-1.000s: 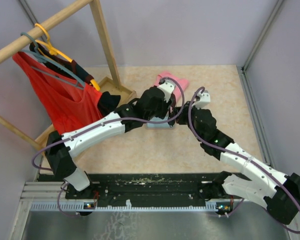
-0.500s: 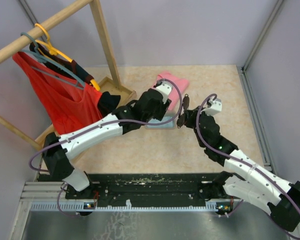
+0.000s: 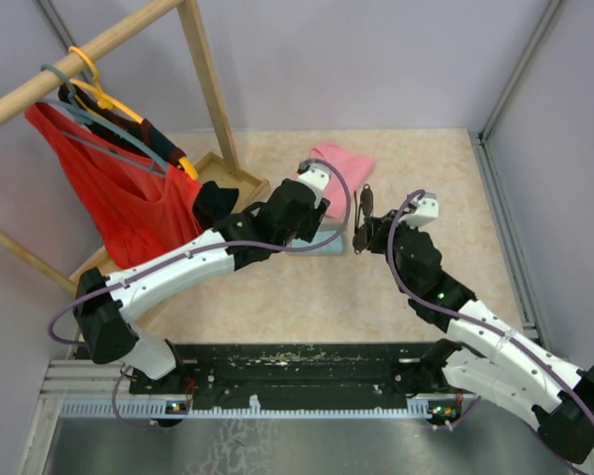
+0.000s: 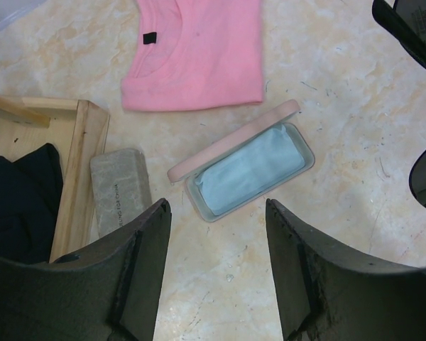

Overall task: Organize the sunglasses
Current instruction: Fold the sunglasses.

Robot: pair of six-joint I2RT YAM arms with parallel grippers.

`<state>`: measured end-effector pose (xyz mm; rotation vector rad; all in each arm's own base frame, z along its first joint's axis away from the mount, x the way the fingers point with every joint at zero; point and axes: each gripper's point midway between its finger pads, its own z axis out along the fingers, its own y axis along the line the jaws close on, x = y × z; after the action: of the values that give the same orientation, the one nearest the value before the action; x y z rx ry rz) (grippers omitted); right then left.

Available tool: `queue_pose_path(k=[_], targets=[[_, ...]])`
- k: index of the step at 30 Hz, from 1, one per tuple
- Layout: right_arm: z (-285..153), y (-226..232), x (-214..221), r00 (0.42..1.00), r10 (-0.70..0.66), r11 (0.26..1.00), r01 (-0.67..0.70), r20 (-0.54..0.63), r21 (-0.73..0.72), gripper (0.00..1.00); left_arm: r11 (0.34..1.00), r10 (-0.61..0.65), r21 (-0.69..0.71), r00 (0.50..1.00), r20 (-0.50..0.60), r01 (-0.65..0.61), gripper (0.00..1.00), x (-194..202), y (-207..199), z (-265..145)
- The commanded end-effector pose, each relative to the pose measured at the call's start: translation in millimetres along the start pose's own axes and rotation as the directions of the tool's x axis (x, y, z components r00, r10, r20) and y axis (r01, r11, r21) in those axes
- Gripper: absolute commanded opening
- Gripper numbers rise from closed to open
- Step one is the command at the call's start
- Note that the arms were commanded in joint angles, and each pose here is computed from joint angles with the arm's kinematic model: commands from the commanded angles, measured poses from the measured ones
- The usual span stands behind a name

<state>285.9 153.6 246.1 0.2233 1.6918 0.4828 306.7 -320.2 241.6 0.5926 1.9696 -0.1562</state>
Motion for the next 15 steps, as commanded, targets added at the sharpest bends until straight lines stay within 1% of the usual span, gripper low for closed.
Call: queue_pose_path(k=[1,11,15], targets=[[-2,19,-20,0.998,-0.058,0.995,0.06,0.027,-0.083,0.0,0.999,-0.028,-0.02,0.999,0.024,0.029,0.62,-5,8,-11],[9,53,-4,0.973,-0.206,0.959,0.179,-0.107,-0.22,0.0,1.0,-0.021,0.009,0.999,0.026,0.02,0.62,-6,2,-9],[13,60,5,0.963,-0.23,0.948,0.188,-0.144,-0.258,0.0,1.0,-0.014,0.021,1.0,0.02,0.014,0.63,-3,-1,-7]])
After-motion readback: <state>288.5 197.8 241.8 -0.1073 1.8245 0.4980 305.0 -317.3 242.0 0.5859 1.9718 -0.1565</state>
